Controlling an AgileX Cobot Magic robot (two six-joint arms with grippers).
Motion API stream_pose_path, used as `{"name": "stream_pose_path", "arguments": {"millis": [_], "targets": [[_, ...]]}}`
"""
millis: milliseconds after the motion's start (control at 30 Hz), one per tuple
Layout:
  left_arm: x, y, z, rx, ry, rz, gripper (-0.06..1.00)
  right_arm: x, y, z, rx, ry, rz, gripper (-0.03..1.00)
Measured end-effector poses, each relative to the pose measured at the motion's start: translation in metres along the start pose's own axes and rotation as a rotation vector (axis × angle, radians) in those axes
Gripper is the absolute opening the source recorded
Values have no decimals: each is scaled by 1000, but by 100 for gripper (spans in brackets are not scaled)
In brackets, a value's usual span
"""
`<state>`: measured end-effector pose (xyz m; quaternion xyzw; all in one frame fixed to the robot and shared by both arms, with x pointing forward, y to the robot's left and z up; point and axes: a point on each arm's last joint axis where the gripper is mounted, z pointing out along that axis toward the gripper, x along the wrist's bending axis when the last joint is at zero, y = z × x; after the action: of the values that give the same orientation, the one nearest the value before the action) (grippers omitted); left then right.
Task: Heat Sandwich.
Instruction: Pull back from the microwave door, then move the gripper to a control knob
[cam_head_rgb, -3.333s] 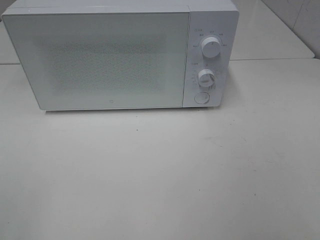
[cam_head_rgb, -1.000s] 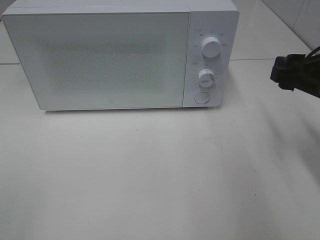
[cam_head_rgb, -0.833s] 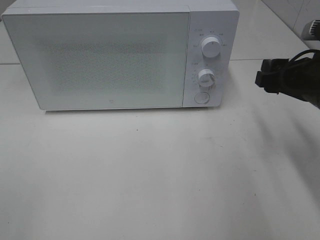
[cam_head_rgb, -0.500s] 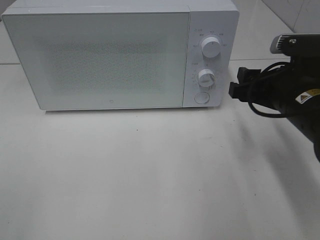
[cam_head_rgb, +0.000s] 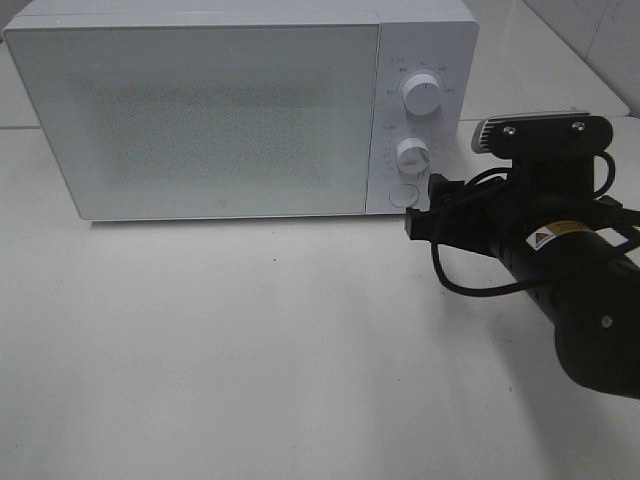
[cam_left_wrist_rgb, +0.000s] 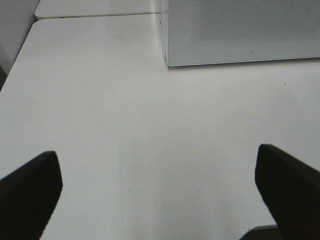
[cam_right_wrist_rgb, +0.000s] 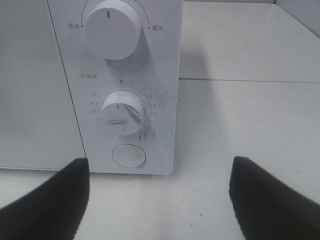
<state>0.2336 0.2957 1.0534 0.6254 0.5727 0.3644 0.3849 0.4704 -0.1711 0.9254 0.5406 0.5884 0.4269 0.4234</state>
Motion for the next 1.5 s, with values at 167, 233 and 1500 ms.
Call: {"name": "stream_pose_path", "arguments": {"millis": [167, 233, 1500], "targets": [[0, 0, 0, 0, 0, 0, 97, 13, -6, 1, 19, 4, -22, 76], [0, 0, 0, 0, 0, 0, 97, 16, -7, -1, 22, 10, -28, 76], [0, 0, 0, 0, 0, 0, 97, 23, -7, -4, 25, 18, 302, 76]]}}
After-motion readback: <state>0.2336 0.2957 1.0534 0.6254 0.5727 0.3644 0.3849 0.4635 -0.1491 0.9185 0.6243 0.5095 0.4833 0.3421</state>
